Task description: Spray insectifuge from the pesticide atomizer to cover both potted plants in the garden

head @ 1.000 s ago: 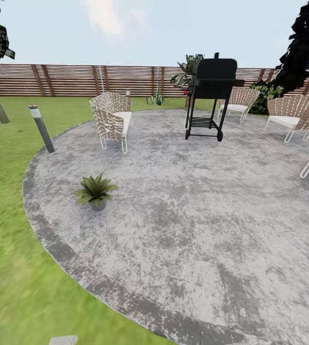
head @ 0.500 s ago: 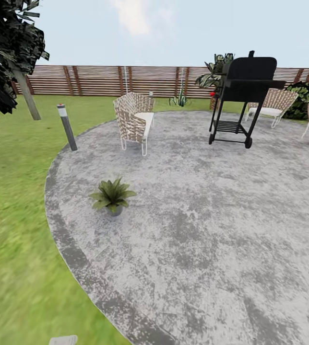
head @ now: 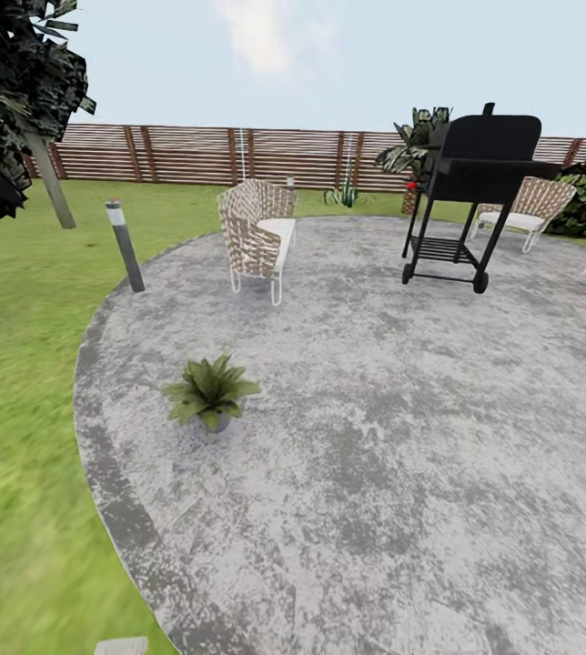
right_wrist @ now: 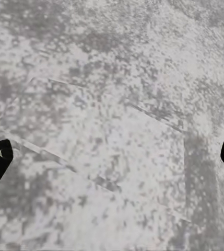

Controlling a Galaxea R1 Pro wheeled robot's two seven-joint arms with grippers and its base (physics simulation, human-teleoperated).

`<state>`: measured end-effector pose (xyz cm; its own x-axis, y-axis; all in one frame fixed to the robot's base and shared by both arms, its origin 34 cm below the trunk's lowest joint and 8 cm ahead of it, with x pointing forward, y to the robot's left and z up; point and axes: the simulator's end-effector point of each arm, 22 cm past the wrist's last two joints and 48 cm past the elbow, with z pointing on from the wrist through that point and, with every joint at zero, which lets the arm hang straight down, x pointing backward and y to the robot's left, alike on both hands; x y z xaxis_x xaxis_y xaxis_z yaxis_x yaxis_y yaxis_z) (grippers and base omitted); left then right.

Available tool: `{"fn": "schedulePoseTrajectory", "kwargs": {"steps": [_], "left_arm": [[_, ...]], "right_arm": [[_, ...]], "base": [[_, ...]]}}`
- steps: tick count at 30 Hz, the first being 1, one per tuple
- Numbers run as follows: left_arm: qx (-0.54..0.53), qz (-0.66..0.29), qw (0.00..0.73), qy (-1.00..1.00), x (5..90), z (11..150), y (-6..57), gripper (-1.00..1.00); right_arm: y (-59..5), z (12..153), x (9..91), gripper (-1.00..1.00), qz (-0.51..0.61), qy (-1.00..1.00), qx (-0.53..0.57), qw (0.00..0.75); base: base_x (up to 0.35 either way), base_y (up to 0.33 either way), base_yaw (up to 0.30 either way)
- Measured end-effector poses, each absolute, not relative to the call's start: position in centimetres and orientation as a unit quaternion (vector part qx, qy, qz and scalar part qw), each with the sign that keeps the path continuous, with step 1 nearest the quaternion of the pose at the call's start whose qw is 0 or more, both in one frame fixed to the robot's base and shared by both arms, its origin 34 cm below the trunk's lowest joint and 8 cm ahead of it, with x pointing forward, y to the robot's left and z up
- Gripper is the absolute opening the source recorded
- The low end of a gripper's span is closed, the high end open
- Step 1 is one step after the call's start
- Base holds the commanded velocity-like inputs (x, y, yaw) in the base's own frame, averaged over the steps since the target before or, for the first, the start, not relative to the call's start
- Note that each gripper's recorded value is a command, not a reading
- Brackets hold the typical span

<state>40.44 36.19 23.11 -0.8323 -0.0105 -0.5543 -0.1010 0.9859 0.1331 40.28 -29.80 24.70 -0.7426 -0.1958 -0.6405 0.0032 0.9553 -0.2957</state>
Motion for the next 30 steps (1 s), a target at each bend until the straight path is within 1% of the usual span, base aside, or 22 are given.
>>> {"fn": "schedulePoseTrajectory", "kwargs": {"steps": [9, 15, 22, 27, 30], "left_arm": [[-0.03, 0.08, 0.288, 0.954, 40.4, 23.1, 36.4, -1.0], [-0.029, 0.082, 0.282, 0.956, 39.3, 22.9, 36.7, -1.0], [-0.029, 0.081, 0.28, 0.956, 39.1, 22.8, 36.5, -1.0], [-0.028, 0.081, 0.282, 0.956, 39.3, 22.9, 36.5, -1.0], [-0.028, 0.081, 0.283, 0.955, 39.4, 23.0, 36.5, -1.0]], "right_arm": [[-30.1, 24.8, 40.3, 1.0, -0.143, 0.922, -0.05, 0.356], [-30.1, 24.8, 40.3, 1.0, -0.144, 0.922, -0.048, 0.355], [-30.2, 24.8, 40.3, 1.0, -0.145, 0.922, -0.046, 0.356], [-30.2, 24.9, 40.4, 1.0, -0.145, 0.922, -0.046, 0.357], [-30.2, 24.9, 40.4, 1.0, -0.146, 0.921, -0.045, 0.357]], "base": [[0.338, 0.006, 0.0], [0.338, 0.094, 0.0], [0.319, 0.182, -0.009], [0.292, 0.225, -0.167], [0.261, 0.247, -0.052]]}}
